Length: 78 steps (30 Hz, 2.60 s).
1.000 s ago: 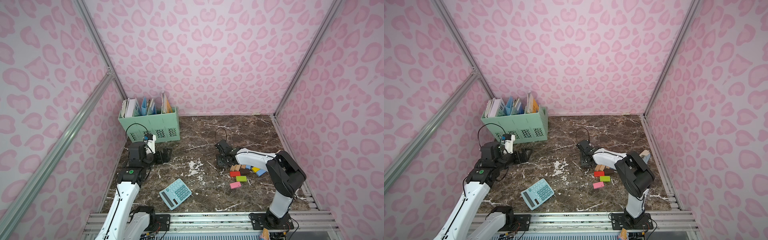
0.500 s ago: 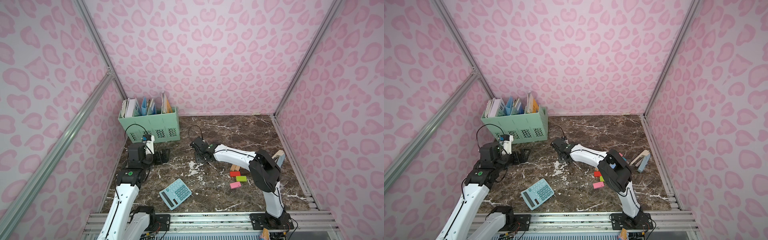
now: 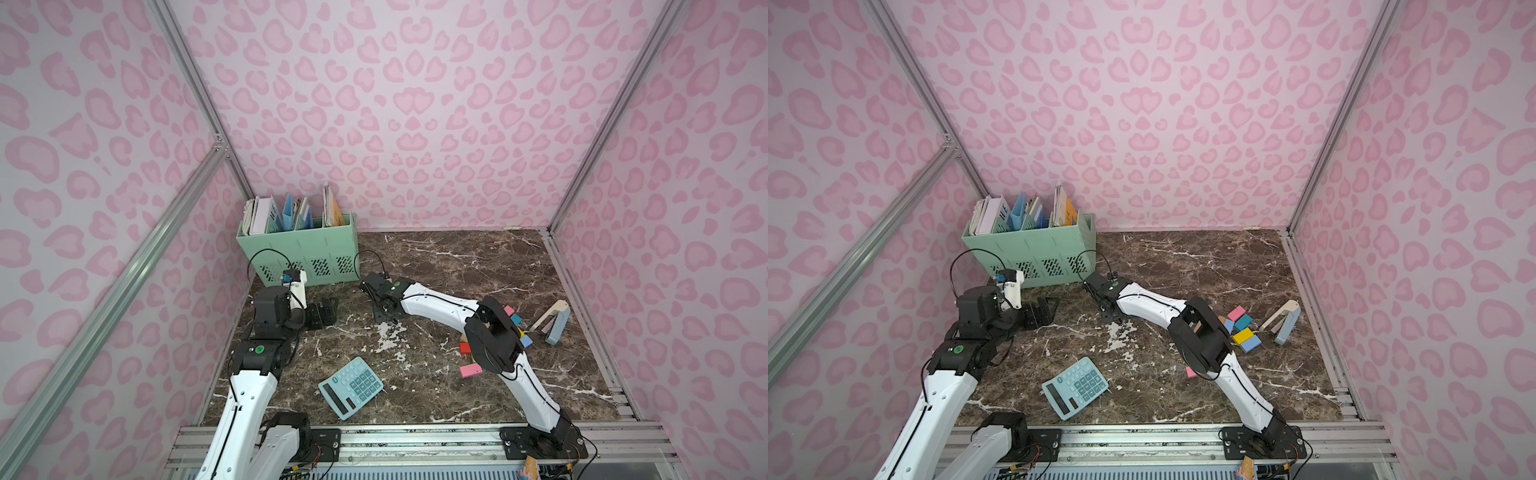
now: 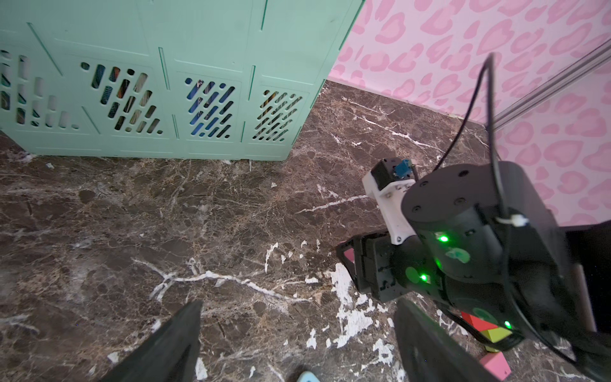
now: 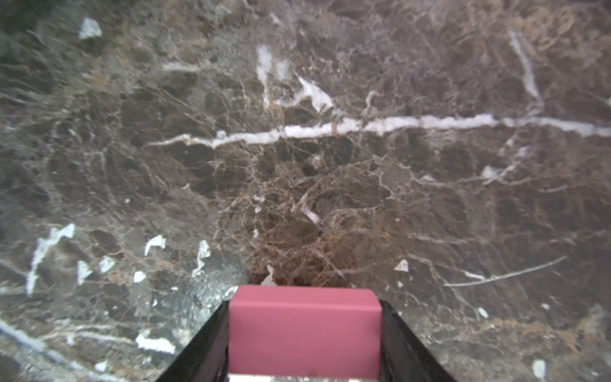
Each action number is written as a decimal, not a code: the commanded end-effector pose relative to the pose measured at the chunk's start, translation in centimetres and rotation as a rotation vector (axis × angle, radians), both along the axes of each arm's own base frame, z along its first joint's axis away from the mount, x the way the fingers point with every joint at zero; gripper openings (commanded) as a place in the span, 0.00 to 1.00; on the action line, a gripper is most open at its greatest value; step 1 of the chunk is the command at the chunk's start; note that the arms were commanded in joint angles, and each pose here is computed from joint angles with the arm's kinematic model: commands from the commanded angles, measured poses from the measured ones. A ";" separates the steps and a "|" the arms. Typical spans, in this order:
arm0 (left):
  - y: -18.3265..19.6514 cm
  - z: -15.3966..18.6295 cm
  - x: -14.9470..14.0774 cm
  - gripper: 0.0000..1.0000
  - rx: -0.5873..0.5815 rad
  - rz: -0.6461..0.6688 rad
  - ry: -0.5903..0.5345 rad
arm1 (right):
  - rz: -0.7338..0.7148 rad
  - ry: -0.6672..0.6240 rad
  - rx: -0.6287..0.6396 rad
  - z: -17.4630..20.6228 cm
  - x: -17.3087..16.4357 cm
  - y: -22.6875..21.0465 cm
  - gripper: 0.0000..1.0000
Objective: Assemble the number 8 with building blocks
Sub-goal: Place the building block at the center of the board.
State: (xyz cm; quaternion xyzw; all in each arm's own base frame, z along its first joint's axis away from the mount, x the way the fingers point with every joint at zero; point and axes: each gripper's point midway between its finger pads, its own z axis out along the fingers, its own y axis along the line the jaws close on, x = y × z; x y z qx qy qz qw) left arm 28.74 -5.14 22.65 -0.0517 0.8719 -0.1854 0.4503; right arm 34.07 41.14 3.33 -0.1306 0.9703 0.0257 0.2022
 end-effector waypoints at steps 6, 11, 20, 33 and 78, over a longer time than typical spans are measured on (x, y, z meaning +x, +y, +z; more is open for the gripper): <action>0.0 0.1 0.1 0.94 0.002 0.001 -0.005 | -0.017 0.059 -0.035 -1.2 -0.4 -0.7 0.67; -0.1 0.2 0.0 0.94 -0.001 -0.003 -0.008 | -0.015 0.065 -0.029 -1.1 -0.5 -0.6 0.77; 0.0 0.1 -0.1 0.94 -0.001 -0.003 -0.008 | -0.010 0.072 0.015 -0.4 -1.1 -0.5 0.82; 0.0 0.2 -0.1 0.94 0.000 -0.003 -0.010 | -0.014 0.095 0.069 -0.4 -1.1 -0.6 0.81; -0.2 0.3 -0.3 0.95 -0.002 -0.012 -0.018 | -0.143 0.055 -0.012 1.1 1.2 -2.1 0.83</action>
